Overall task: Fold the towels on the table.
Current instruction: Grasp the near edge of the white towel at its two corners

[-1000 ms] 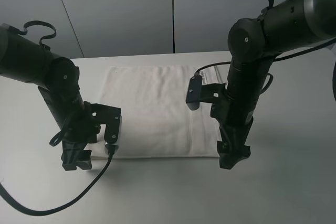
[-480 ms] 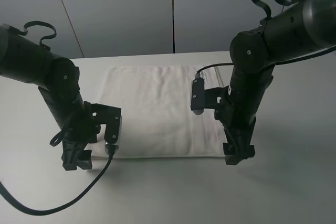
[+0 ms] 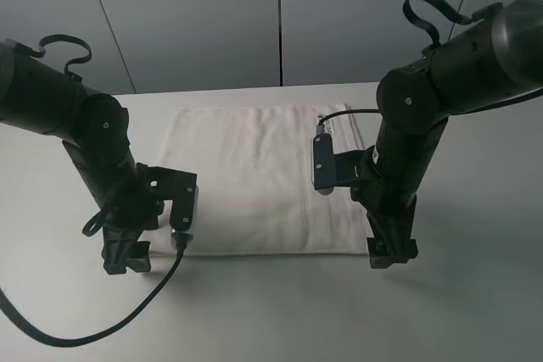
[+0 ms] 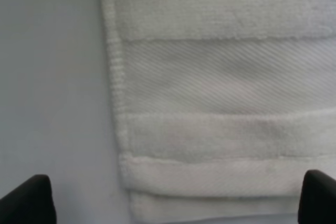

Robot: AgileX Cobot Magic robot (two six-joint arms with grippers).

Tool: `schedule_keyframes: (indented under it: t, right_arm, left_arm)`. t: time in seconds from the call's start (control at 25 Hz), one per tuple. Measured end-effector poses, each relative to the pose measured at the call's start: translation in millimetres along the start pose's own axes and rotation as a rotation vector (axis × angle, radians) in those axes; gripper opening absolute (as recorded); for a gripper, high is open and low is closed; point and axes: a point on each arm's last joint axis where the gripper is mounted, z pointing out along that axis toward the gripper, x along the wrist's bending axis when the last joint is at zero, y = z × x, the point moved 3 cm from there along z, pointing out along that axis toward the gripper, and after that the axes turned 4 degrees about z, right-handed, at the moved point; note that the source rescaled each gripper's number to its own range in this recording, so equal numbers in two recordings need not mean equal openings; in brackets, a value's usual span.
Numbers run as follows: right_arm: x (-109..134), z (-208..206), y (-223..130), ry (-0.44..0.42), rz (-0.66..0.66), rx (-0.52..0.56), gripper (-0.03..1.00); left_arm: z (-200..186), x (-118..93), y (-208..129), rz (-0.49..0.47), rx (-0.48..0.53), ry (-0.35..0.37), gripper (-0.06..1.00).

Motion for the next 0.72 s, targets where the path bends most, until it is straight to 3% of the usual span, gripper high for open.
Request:
schedule_keyframes:
  t: [0.6, 0.72]
  right_arm:
    - [0, 19, 0, 0.031, -0.011, 0.027, 1.0]
    - [-2, 21, 2, 0.02, -0.017, 0.023, 0.84]
  left_arm:
    - [0, 1, 0, 0.0, -0.002, 0.004, 0.85]
    - [0, 1, 0, 0.0, -0.003, 0.005, 0.85]
